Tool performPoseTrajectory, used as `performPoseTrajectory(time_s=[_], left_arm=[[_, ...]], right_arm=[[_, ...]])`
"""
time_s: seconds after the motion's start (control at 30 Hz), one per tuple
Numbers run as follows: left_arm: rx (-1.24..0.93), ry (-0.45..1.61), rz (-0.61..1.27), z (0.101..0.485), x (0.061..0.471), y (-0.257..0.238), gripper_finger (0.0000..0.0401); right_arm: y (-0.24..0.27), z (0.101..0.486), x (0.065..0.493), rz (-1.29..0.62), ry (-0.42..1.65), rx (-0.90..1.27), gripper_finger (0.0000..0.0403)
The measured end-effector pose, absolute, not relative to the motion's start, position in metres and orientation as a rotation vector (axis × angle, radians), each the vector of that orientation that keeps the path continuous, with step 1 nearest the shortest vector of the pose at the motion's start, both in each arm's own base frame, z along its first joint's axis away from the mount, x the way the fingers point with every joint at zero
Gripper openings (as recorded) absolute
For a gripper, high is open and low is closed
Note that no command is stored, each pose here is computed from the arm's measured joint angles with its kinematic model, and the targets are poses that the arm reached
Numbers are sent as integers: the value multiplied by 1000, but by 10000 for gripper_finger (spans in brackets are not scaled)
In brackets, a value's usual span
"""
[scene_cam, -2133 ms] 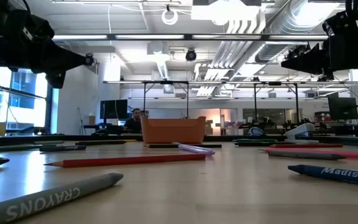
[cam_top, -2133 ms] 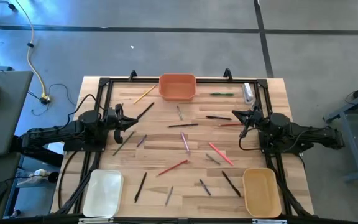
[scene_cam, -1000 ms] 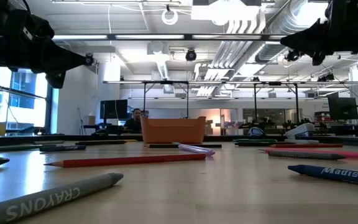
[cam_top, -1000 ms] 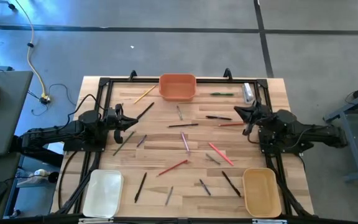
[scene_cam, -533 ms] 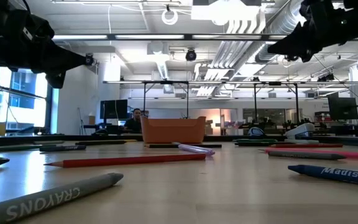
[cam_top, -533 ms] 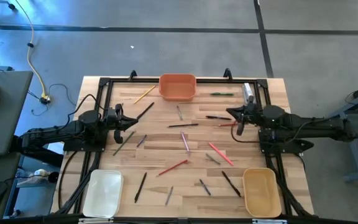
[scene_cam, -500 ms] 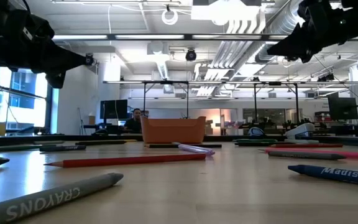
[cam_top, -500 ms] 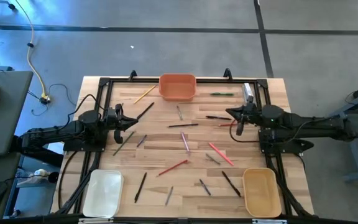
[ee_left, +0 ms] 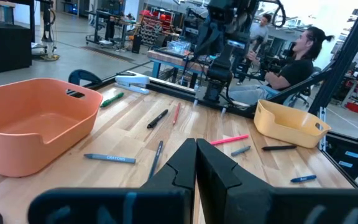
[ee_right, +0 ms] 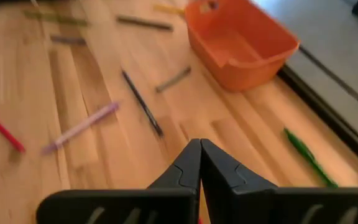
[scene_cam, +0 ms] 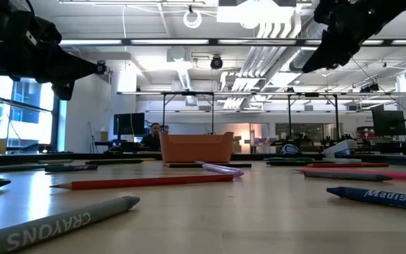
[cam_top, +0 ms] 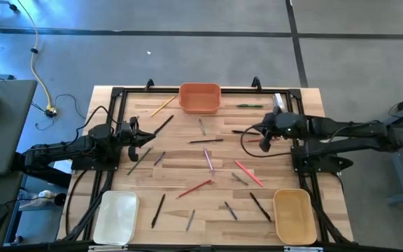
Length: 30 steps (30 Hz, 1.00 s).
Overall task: Sort crayons/erasers/pens/pencils in bins
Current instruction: Put the red pencil into the yellow bin
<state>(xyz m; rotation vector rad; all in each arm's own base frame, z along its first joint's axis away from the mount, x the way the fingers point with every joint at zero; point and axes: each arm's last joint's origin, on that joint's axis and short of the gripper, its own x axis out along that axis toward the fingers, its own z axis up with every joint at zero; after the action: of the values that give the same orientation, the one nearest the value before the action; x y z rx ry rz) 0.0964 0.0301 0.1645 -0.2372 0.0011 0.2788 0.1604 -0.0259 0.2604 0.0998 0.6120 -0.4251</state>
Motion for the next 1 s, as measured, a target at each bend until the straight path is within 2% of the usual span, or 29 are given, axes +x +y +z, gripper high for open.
performPoseTrajectory(time_s=[0.5,0.8,1.0], left_arm=[[-237,0,279,165,96,30,0],[-237,1,279,165,96,30,0],[-237,1,279,164,96,30,0]], right_arm=[[-42,220,186,-356,996,225,0],[-60,191,200,-350,1168,239,0],[-78,187,223,-358,1239,286,0]])
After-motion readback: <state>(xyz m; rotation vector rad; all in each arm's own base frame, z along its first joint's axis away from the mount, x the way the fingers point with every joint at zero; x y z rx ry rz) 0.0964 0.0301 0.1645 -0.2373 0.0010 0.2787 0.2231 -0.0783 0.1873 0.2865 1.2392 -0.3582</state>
